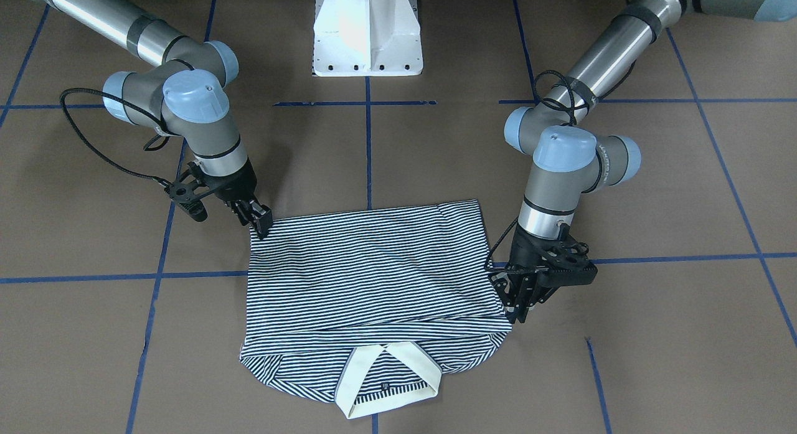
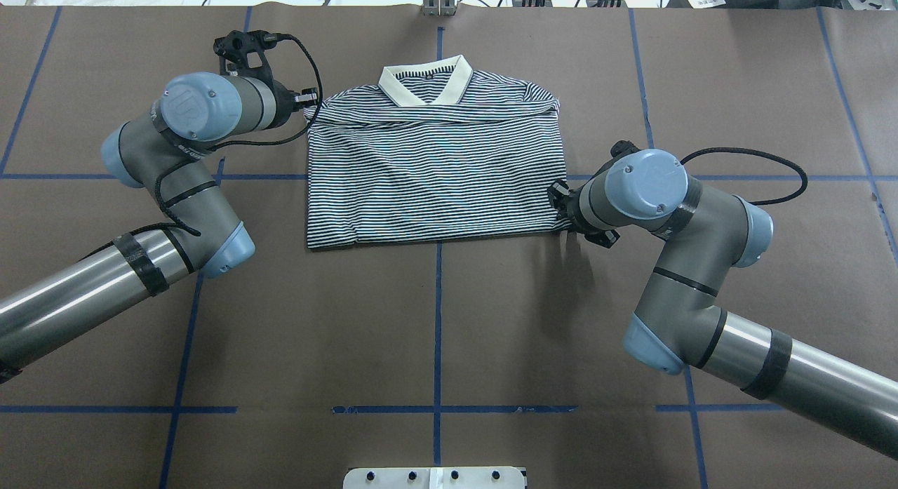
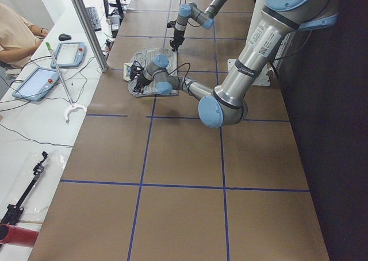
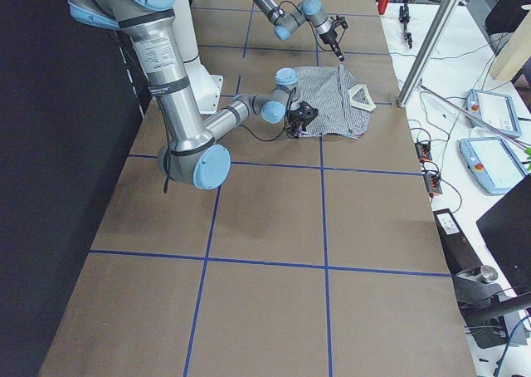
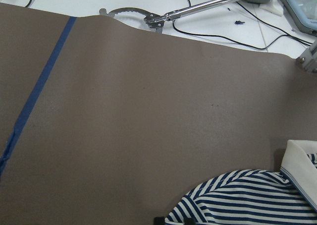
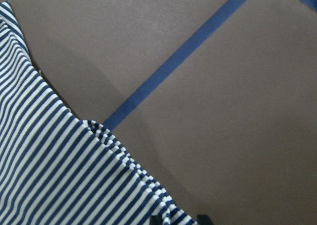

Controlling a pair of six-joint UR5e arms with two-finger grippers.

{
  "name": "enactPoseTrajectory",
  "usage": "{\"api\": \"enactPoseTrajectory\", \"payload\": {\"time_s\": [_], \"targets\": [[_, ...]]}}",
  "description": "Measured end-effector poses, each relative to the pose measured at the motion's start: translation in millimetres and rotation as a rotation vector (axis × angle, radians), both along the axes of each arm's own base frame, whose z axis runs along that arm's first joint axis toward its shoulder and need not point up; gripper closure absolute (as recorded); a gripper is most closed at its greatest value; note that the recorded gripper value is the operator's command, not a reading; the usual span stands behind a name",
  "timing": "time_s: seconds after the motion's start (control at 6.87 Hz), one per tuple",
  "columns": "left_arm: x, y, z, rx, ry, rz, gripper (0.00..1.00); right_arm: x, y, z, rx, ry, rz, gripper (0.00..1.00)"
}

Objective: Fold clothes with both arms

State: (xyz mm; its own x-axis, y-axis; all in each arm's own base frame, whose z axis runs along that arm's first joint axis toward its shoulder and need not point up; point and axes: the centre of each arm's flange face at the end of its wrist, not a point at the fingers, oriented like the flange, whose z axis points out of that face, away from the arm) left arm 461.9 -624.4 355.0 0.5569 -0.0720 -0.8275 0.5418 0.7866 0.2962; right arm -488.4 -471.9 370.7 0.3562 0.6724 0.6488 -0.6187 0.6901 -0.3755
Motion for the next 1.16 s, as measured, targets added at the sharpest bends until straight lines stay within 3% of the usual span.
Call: {"api": "enactPoseTrajectory", "payload": {"time_s": [0.58, 0.87, 1.16], "targets": [[-2.9, 1.3, -7.6, 0.009, 0.011, -0.002, 0.75, -1.4, 16.6, -16.4, -0.011, -0.043, 0.004, 1.00], [-8.3, 6.7, -12.1, 0.020, 0.023, -0.001, 0.75, 7.7, 86.9, -34.1, -0.037, -0.077, -0.053, 1.00], [-11.8, 13.3, -20.0, 0.032, 0.041, 0.001, 0.75, 27.9, 188.0, -47.9, -0.074, -0.026, -0.195, 1.00]]}}
